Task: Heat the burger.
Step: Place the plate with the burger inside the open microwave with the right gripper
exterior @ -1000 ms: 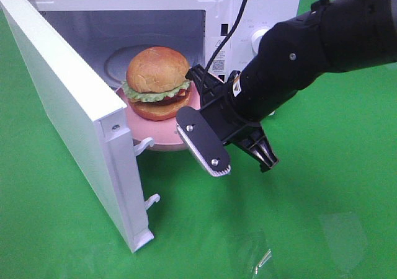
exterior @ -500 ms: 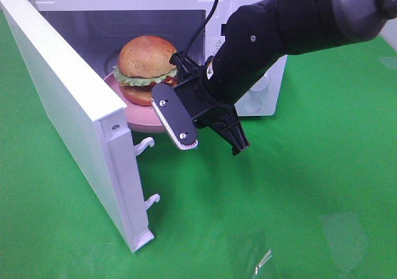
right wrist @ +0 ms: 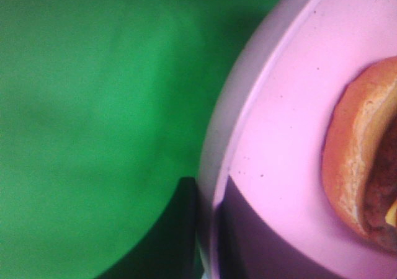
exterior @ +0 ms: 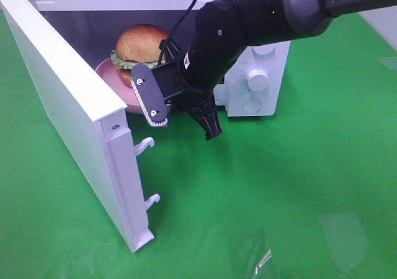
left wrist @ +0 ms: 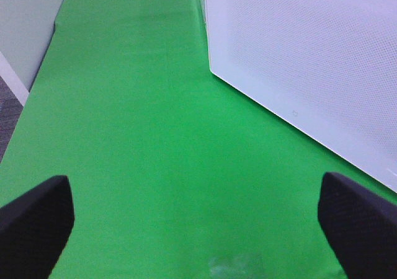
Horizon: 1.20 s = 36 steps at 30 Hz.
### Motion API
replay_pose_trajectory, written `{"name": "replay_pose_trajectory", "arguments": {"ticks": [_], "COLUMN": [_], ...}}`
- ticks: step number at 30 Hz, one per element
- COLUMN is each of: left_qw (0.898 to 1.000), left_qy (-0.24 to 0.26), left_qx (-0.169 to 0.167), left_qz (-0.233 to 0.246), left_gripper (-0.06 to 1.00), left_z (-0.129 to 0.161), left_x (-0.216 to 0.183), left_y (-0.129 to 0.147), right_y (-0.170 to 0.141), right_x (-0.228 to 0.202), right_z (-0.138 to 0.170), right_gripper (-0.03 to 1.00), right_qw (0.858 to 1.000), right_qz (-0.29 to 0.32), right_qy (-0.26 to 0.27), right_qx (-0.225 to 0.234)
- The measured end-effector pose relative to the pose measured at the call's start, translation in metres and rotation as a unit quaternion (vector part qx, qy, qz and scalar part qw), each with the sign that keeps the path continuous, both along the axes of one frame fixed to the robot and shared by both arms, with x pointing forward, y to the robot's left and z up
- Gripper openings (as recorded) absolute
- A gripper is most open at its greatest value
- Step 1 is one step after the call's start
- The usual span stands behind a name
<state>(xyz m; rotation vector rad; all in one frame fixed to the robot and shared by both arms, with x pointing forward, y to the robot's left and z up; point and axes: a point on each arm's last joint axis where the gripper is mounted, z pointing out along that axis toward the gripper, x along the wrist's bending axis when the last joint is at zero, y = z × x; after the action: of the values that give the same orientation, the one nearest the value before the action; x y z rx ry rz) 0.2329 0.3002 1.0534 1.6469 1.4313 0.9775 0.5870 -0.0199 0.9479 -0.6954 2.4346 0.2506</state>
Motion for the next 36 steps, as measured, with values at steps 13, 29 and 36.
{"name": "replay_pose_trajectory", "arguments": {"ticks": [13, 29, 36], "left_qw": [1.0, 1.0, 1.0], "left_qy": [0.0, 0.0, 0.0], "left_qx": [0.0, 0.0, 0.0], "left_qz": [0.0, 0.0, 0.0], "left_gripper": [0.99, 0.99, 0.99], "left_z": [0.0, 0.0, 0.0], "left_x": [0.0, 0.0, 0.0], "left_y": [0.0, 0.0, 0.0], "right_y": [0.022, 0.038, 0.043], "right_x": [0.028, 0.046, 0.053], "right_z": [-0.005, -0.016, -0.02], "right_gripper": [0.07, 0.07, 0.07], "right_qw": [0.999, 0.997, 0.997], "right_qz": [-0.051, -0.072, -0.07], "right_qy": [0.004, 0.001, -0.005], "right_qx": [0.014, 0.018, 0.017]}}
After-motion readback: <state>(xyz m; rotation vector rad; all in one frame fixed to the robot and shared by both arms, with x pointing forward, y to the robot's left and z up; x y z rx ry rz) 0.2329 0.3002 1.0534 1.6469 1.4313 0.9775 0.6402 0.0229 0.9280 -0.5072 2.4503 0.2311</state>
